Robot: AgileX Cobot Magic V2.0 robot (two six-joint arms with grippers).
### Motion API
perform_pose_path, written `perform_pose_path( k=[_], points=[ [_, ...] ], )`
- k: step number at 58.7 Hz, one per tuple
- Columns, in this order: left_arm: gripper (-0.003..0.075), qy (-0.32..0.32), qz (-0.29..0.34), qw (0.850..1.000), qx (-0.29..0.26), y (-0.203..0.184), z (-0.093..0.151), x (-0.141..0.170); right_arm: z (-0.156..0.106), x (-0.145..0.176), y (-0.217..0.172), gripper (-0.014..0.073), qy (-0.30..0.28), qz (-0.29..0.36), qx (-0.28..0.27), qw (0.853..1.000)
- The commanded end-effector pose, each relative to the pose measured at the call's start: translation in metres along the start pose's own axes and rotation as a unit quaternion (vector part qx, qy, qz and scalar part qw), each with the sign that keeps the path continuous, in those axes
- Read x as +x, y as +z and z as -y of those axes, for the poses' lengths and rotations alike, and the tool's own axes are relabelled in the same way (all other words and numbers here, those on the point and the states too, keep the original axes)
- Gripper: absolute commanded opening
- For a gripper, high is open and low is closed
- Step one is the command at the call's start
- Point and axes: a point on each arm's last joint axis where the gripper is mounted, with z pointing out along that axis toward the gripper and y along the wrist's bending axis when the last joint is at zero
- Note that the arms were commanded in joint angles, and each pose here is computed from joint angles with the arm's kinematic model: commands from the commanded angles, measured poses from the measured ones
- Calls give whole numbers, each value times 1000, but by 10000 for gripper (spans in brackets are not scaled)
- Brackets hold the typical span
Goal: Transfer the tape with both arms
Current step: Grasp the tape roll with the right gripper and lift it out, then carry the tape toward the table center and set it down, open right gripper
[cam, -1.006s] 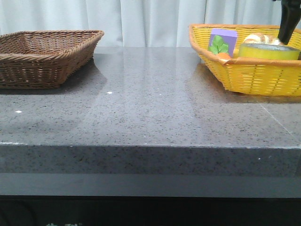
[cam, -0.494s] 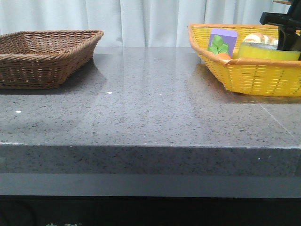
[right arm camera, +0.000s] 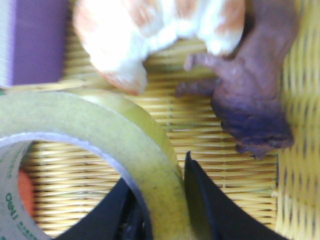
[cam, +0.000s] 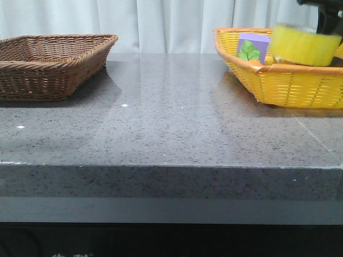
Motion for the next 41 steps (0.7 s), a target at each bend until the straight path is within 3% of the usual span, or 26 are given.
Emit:
perform_pose_path(
  k=[1,16,29,41],
  points=[
    [526,-1,52,999,3,-6,2,-16,-25,5,-68,157,-22,36,-24,999],
    [525,-1,52,999,3,-6,2,-16,-84,18,-97,157,-90,69,-62,992],
    [525,-1,52,999,3,-6,2,-16,-155,40,-97,157,-167,70,-106,978],
    [525,-1,52,999,3,-6,2,-16,-203,60,-94,157,-233,81,-106,963]
  ],
)
